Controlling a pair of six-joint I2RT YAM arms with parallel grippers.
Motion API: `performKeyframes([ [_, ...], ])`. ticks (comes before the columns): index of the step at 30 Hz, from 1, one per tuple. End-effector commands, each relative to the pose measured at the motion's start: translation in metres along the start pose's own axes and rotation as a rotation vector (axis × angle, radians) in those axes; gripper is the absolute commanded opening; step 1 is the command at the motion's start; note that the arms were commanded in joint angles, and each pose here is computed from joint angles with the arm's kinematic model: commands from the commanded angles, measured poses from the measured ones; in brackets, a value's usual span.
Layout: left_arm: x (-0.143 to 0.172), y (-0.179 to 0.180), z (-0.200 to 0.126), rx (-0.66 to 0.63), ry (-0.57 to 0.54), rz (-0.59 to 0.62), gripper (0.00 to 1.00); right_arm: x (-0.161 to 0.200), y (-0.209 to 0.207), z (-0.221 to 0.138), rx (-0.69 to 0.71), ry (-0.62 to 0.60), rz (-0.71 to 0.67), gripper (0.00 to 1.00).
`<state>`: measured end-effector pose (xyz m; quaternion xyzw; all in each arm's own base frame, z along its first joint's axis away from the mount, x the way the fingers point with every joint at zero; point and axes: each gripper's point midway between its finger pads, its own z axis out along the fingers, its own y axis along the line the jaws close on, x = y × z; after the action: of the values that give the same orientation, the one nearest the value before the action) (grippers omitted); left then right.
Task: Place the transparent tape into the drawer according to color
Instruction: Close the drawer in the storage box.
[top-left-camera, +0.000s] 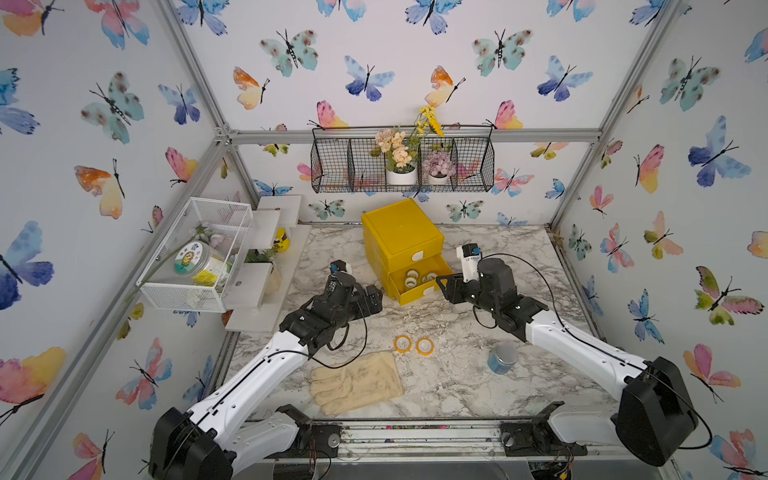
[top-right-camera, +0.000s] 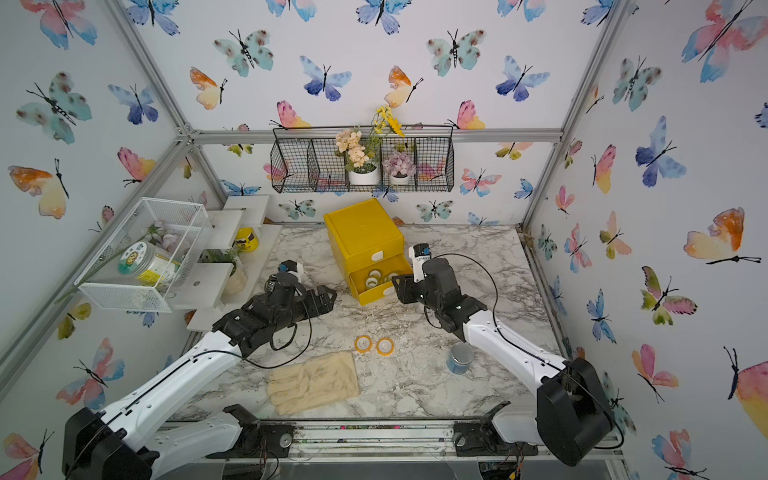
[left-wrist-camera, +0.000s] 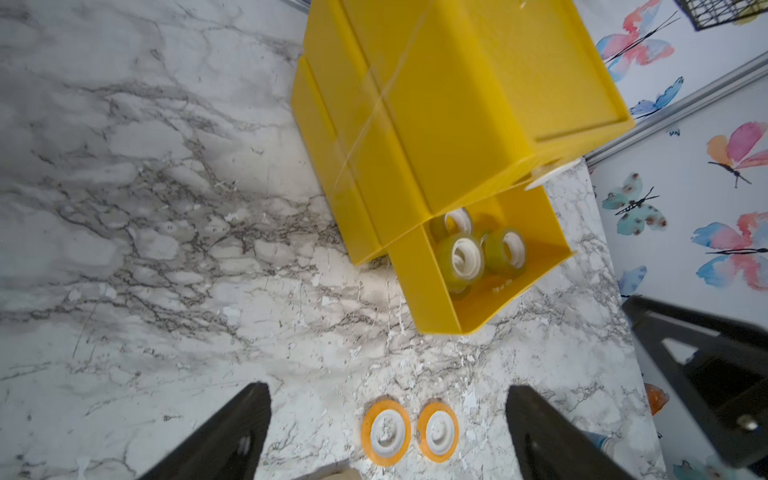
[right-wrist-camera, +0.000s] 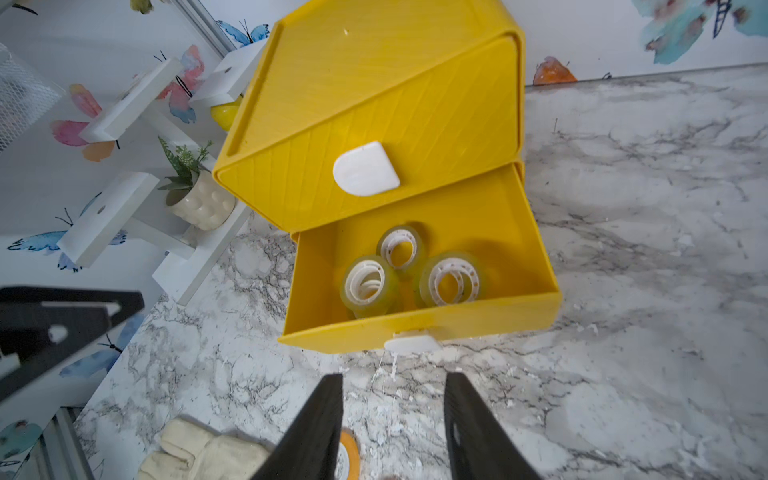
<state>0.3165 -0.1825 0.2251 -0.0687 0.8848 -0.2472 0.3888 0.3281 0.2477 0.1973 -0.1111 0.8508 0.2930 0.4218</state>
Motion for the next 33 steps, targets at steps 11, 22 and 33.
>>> performKeyframes([
  [11, -0.063, -0.033, 0.071, -0.053, -0.026, 0.085, 0.92, 0.054, -0.011, 0.004, -0.059, 0.060, 0.084, 0.42],
  [22, -0.049, -0.014, 0.095, -0.109, 0.028, 0.084, 0.91, 0.037, -0.012, 0.044, -0.065, 0.016, 0.058, 0.41],
  [33, -0.036, -0.005, 0.104, -0.129, 0.067, 0.092, 0.91, 0.010, -0.015, 0.090, -0.069, -0.029, 0.064, 0.41],
])
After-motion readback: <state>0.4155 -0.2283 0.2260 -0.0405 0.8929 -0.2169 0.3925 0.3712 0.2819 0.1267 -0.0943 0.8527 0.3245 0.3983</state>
